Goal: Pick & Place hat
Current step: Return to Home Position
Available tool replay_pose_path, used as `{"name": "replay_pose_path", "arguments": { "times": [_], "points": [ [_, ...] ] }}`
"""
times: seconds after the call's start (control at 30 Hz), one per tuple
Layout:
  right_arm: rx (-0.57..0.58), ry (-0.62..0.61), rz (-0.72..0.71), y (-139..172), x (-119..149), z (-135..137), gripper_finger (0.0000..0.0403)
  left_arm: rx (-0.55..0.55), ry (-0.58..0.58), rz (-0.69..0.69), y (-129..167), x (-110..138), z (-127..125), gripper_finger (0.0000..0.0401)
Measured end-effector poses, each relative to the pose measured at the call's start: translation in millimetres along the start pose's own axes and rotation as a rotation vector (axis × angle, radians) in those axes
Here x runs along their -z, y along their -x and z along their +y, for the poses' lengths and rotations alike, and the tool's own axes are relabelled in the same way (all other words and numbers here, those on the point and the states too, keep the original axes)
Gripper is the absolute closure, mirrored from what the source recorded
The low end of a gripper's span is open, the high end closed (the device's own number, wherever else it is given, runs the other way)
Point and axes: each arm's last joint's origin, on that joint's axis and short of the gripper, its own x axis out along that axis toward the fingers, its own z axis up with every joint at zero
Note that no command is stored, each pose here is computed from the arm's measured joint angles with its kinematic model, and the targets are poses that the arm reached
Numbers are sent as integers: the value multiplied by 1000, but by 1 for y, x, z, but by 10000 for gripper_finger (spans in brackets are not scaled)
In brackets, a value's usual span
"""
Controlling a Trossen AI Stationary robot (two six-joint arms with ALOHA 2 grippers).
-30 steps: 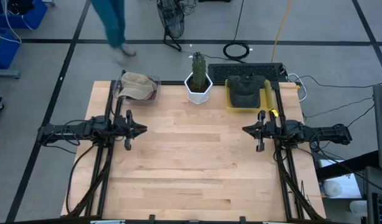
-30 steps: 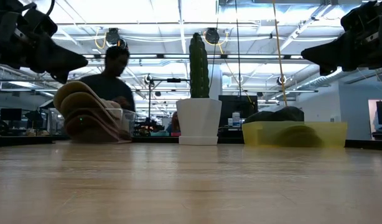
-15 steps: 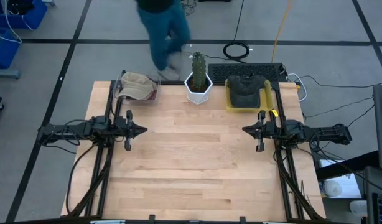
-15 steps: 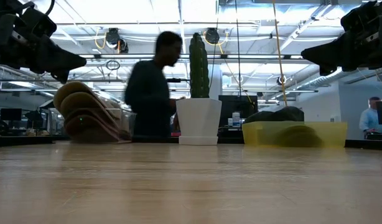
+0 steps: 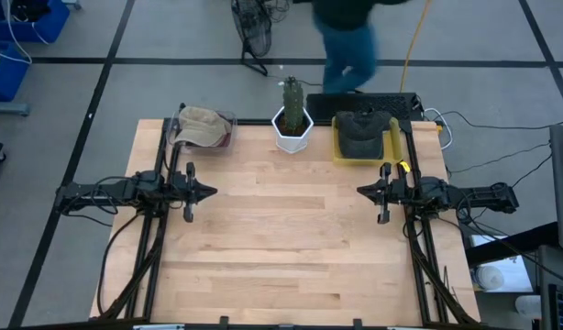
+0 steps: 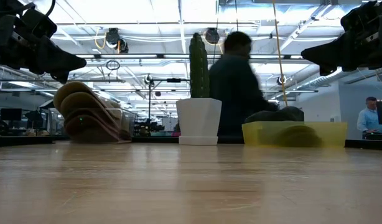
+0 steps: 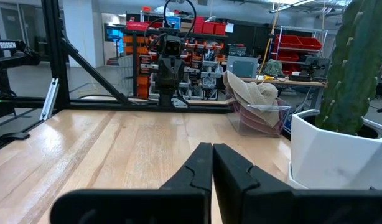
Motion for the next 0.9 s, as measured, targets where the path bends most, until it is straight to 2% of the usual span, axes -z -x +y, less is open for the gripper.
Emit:
{"name": "replay_pose_path", "arguments": {
  "times": [0.4,0.9],
  "points": [
    [0,0,0,0,0,0,402,-2,2,1,0,0,0,343],
    [0,0,0,0,0,0,401,-5,-1,-2,0,0,0,336]
  ]
}}
